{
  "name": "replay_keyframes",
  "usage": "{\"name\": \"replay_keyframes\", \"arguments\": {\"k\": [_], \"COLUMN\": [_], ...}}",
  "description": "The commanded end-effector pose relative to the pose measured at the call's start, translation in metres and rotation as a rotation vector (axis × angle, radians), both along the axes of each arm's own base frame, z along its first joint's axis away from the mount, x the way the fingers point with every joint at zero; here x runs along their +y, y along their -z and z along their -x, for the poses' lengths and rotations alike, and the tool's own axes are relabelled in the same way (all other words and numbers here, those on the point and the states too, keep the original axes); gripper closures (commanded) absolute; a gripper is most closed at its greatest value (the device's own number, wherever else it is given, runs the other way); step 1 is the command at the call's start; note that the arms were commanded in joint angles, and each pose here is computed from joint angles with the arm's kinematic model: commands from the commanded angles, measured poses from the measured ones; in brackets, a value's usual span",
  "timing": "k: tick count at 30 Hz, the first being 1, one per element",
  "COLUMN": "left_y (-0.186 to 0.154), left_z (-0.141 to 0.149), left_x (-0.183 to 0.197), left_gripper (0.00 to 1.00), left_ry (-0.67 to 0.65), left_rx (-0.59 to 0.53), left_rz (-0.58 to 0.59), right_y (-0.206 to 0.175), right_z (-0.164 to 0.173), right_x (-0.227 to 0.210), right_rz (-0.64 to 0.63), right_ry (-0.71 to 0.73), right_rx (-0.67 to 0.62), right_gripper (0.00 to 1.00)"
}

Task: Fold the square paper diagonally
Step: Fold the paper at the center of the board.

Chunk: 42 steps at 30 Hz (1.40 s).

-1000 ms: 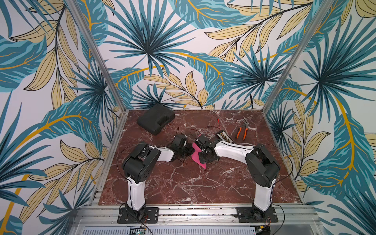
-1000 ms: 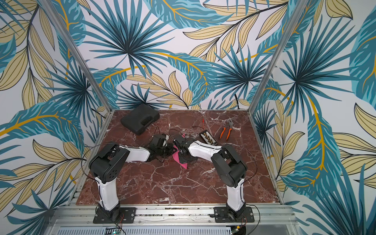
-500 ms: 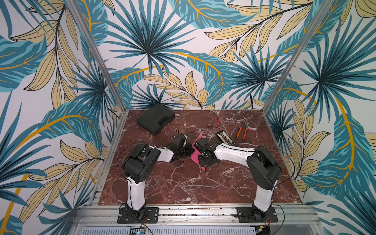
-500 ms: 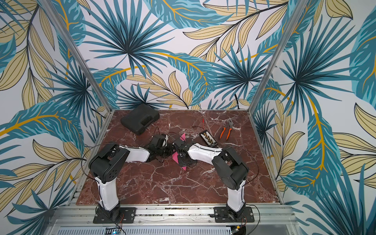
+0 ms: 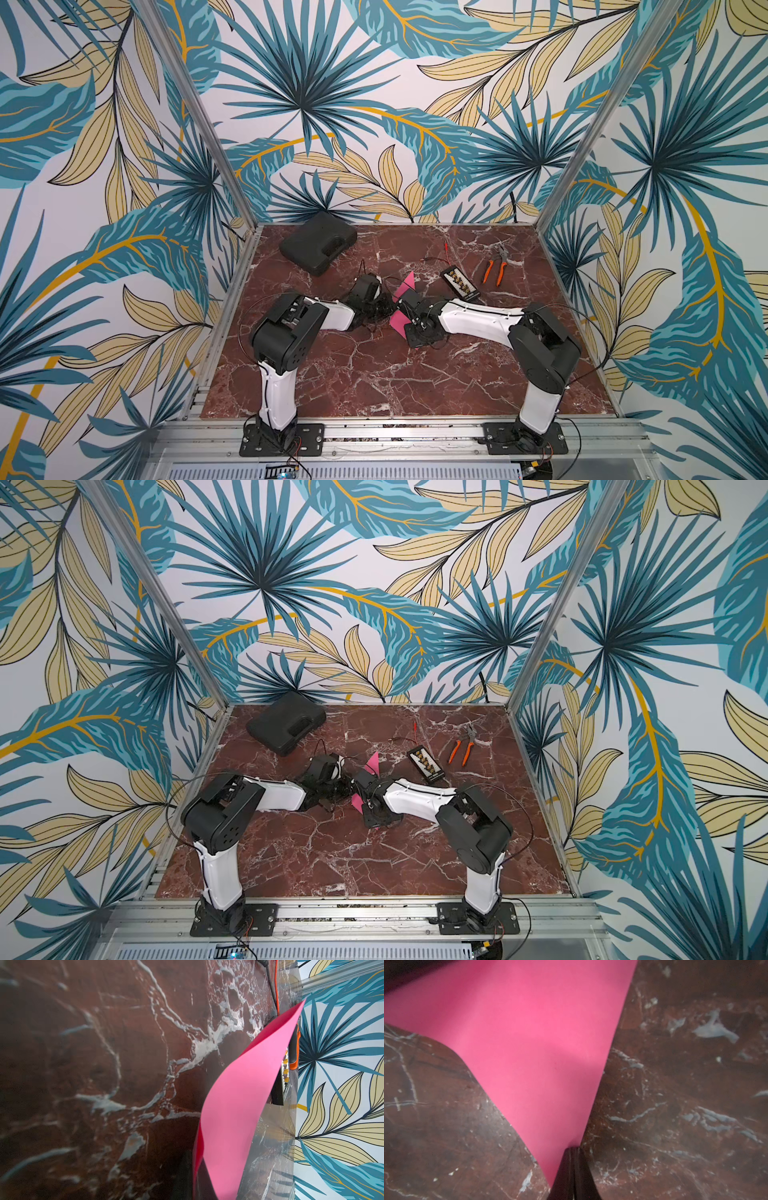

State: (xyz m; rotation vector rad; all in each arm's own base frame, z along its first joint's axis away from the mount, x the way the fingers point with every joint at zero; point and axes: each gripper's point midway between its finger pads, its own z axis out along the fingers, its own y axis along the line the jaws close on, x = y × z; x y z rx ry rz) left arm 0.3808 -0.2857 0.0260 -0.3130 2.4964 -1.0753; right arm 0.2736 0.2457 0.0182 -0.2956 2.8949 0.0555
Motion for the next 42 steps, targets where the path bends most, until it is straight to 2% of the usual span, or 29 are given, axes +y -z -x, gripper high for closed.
{"name": "replay_keyframes", "arguments": {"k": [1, 18, 23, 28, 32, 37, 42], "left_y": [0.037, 0.038, 0.036, 0.034, 0.036, 0.035, 0.036], "left_z": [0.008, 0.010, 0.011, 0.018, 0.020, 0.020, 0.020], "left_x": [0.025, 0.028, 0.030, 0.034, 0.036, 0.035, 0.035], "left_gripper": [1.00, 1.00, 1.00, 1.00, 1.00, 1.00, 1.00], "left_ry": [-0.052, -0.056, -0.060, -0.063, -0.072, -0.073, -0.073], "left_rx": [0.076, 0.077, 0.077, 0.083, 0.094, 0.095, 0.099], "left_rz": [-0.093, -0.091, -0.091, -0.090, -0.089, -0.084, -0.083], "right_y": [0.010, 0.010, -0.004, -0.044, -0.068, -0.055, -0.031], "right_z": [0.031, 0.051, 0.046, 0.019, -0.003, -0.024, -0.049], "right_x": [-0.013, -0.003, -0.010, -0.019, -0.010, -0.001, -0.006], "right_rz": [0.036, 0.023, 0.028, 0.039, 0.032, 0.102, 0.131], "right_ry": [-0.011, -0.074, -0.067, -0.025, -0.042, -0.084, -0.063], "right_rx": [0.108, 0.131, 0.074, -0.076, -0.153, -0.154, -0.108], "right_gripper": [0.93, 0.91, 0.89, 0.87, 0.86, 0.83, 0.84]}}
